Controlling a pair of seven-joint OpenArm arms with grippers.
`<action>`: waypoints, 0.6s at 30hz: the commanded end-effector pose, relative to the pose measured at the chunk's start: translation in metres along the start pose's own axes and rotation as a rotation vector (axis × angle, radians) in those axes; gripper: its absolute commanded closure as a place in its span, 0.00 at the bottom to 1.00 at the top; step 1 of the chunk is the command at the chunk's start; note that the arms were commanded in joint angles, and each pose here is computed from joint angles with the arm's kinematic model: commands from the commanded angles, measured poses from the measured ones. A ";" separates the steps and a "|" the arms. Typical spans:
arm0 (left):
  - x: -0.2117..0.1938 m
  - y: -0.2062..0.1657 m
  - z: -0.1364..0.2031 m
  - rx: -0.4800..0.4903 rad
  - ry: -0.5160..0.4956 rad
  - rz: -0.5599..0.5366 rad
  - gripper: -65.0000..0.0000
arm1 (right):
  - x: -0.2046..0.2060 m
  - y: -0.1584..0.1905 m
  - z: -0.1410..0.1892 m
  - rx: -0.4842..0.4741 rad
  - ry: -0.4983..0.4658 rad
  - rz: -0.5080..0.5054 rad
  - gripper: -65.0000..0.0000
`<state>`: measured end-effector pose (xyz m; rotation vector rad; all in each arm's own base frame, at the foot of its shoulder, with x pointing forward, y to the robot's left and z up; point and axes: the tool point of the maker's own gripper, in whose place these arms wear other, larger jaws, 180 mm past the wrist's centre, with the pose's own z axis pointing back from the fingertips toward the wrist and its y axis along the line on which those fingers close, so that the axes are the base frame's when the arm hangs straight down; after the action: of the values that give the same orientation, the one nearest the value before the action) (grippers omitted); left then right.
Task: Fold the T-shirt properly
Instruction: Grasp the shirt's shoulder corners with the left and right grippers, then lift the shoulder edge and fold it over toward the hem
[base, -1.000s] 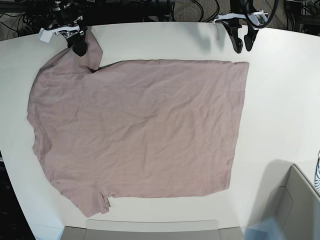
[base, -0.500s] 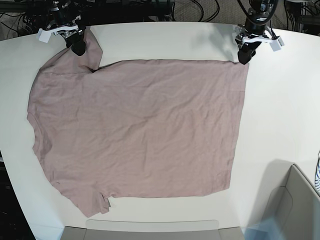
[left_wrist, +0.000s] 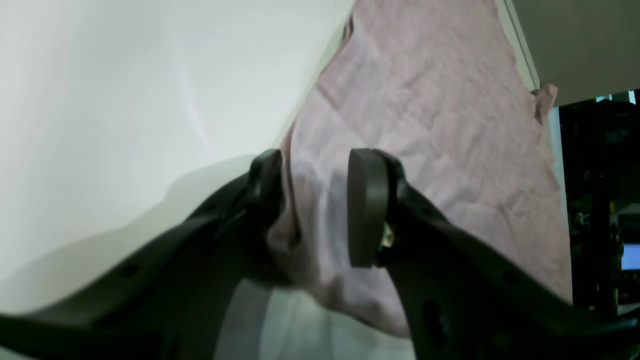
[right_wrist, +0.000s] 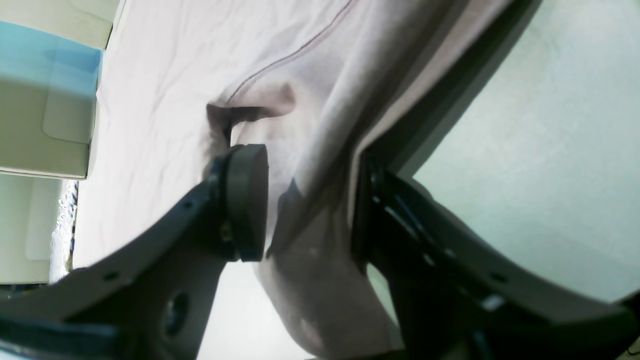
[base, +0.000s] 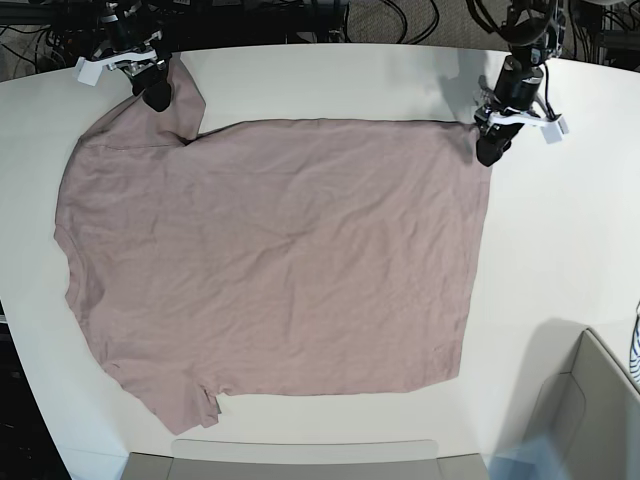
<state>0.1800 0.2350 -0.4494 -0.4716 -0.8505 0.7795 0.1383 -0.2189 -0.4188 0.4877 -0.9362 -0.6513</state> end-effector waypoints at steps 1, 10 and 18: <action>-0.016 0.014 0.004 0.047 0.063 0.016 0.65 | -0.007 -0.013 0.006 -0.051 0.057 0.031 0.61; -0.017 0.015 0.006 0.050 0.071 0.005 0.98 | 0.000 -0.016 0.006 -0.052 0.062 0.060 1.00; -0.032 0.011 0.008 0.040 0.180 0.002 1.00 | 0.010 -0.017 0.012 -0.046 0.066 0.098 1.00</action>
<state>0.1747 0.2251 -0.4548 -0.4926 -0.7609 0.7072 0.1315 -0.2371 -0.4191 0.4264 -0.8830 -0.5781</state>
